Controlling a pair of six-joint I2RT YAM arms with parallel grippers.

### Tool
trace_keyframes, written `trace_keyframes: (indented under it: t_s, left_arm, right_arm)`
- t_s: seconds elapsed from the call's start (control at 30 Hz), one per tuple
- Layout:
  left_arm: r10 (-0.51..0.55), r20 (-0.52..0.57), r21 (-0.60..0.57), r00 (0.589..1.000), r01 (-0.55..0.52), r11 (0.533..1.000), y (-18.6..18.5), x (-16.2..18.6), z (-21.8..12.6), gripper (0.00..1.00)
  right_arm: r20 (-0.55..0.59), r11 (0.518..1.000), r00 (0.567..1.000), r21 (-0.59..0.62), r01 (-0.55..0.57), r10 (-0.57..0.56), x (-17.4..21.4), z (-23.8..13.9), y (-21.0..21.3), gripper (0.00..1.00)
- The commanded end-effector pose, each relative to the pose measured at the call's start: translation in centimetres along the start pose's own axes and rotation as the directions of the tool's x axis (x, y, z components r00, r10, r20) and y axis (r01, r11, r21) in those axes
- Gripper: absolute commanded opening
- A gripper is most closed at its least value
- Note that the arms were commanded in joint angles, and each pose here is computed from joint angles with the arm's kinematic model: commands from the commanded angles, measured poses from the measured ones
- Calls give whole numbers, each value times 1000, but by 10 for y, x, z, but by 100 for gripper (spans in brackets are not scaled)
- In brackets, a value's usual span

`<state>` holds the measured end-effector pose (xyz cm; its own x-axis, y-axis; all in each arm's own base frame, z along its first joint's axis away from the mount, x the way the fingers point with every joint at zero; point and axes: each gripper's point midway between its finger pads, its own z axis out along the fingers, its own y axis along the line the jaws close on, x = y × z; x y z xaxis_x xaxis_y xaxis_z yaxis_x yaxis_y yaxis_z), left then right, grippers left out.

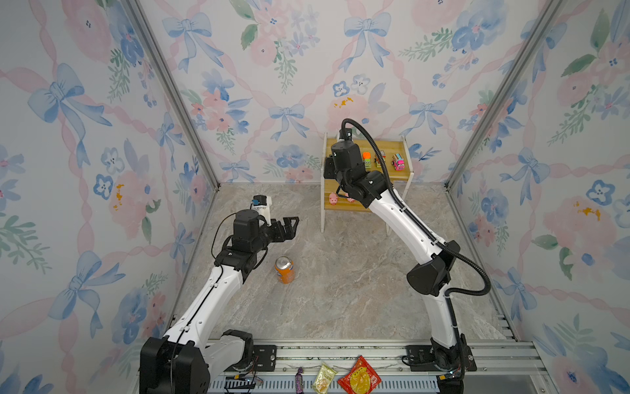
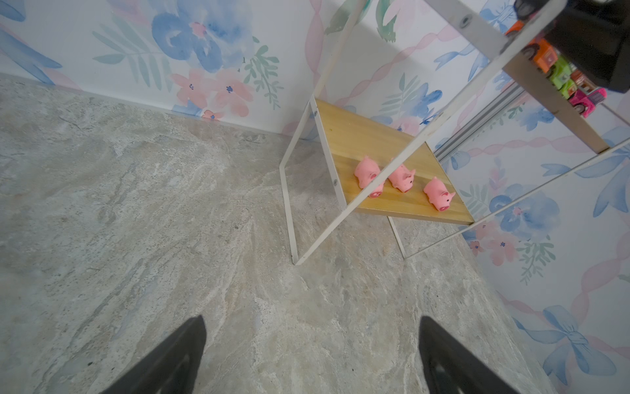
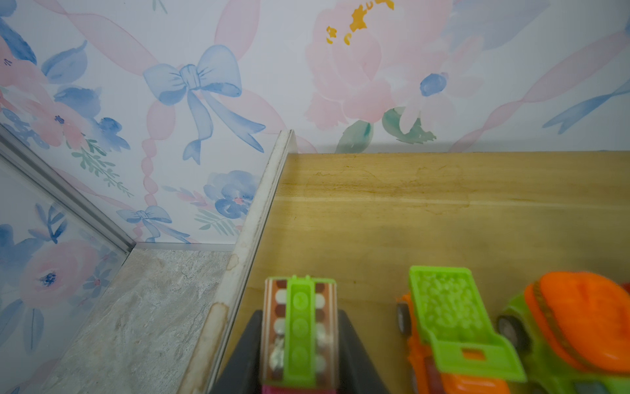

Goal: Place and organize the plastic toys onto the shelf
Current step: 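Lower the pink truck beside the dump truck on the upper tier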

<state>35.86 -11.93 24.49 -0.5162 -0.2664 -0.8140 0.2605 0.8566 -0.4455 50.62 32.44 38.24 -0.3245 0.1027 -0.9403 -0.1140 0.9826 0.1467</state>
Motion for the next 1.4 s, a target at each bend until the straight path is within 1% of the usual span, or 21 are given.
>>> trace_keyframes:
  t_s: [0.0, 0.53, 0.73, 1.03, 1.37]
  left_arm:
    - [20, 12, 16, 1000, -20, 1000, -2, -1, -3, 98]
    - [21, 14, 14, 1000, -21, 1000, -1, -2, -3, 98]
    - [19, 12, 14, 1000, -19, 1000, 0, -2, -3, 98]
    - [16, 10, 10, 1000, -16, 1000, 2, -1, -2, 98]
    - [13, 7, 2, 1000, -13, 1000, 4, -1, -1, 98]
  right_arm:
    - [-10, 1000, 1000, 2, -13, 13, 1, 6, -3, 30]
    - [-20, 1000, 1000, -11, -14, 13, 6, 13, 0, 35]
    - [-14, 1000, 1000, -14, -15, 15, 4, 13, 1, 40]
    - [15, 999, 999, -35, -29, 30, -7, 9, 2, 46]
    - [76, 995, 996, -93, -44, 52, -33, -8, 11, 52]
